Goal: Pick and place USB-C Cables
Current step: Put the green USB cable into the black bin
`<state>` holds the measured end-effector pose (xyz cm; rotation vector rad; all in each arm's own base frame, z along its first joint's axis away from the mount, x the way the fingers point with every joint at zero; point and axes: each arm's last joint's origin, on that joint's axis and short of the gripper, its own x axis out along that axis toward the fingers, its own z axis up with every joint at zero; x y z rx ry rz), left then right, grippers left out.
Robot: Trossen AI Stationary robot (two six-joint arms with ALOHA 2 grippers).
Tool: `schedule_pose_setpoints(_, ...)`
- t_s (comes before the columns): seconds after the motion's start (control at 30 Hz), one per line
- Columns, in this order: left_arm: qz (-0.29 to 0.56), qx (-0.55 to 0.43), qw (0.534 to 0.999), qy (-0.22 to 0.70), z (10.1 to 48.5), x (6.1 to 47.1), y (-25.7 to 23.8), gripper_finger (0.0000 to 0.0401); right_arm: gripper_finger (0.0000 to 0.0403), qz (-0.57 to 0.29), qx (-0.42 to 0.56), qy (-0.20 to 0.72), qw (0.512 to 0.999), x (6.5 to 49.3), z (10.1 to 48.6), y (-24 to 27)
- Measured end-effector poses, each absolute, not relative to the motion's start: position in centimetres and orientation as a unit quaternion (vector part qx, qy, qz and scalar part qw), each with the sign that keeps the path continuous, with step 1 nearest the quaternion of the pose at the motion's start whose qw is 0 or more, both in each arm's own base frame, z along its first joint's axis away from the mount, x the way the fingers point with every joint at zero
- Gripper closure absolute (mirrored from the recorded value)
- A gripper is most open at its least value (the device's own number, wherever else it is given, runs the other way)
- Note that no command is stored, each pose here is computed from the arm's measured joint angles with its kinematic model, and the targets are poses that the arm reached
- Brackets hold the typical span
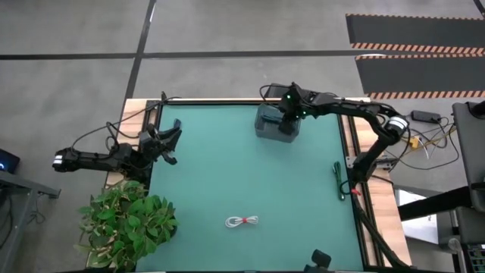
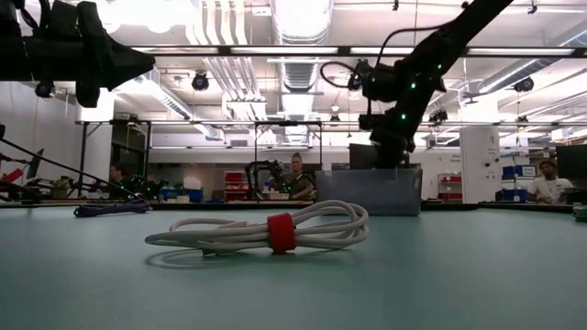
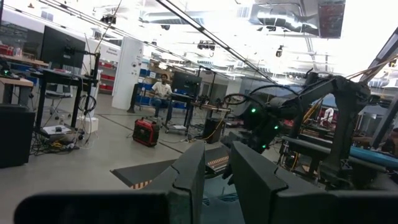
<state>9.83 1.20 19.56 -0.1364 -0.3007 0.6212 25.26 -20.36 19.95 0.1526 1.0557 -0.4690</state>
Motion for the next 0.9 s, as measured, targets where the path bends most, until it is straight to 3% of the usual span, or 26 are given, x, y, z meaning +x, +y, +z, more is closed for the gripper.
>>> schedule_pose_setpoints(0.4, 0.311, -0.089, 0.937, -0.130, 19.0, 9.9, 1.2, 0.0338, 0.0329, -0.180, 0.071, 0.418, 0.888, 26.9, 24.6, -13.2)
schedule_pose_setpoints(0.6, 0.344, -0.139, 0.918, -0.138, 18.8, 9.9, 1.4, 0.0338, 0.0332, -0.141, 0.063, 0.353, 0.923, 27.1, 23.9, -9.2)
schedule_pose_setpoints(0.9, 0.398, -0.170, 0.898, -0.076, 17.7, 10.5, 1.6, 0.0338, 0.0335, -0.102, 0.041, 0.264, 0.958, 27.1, 22.3, -6.3)
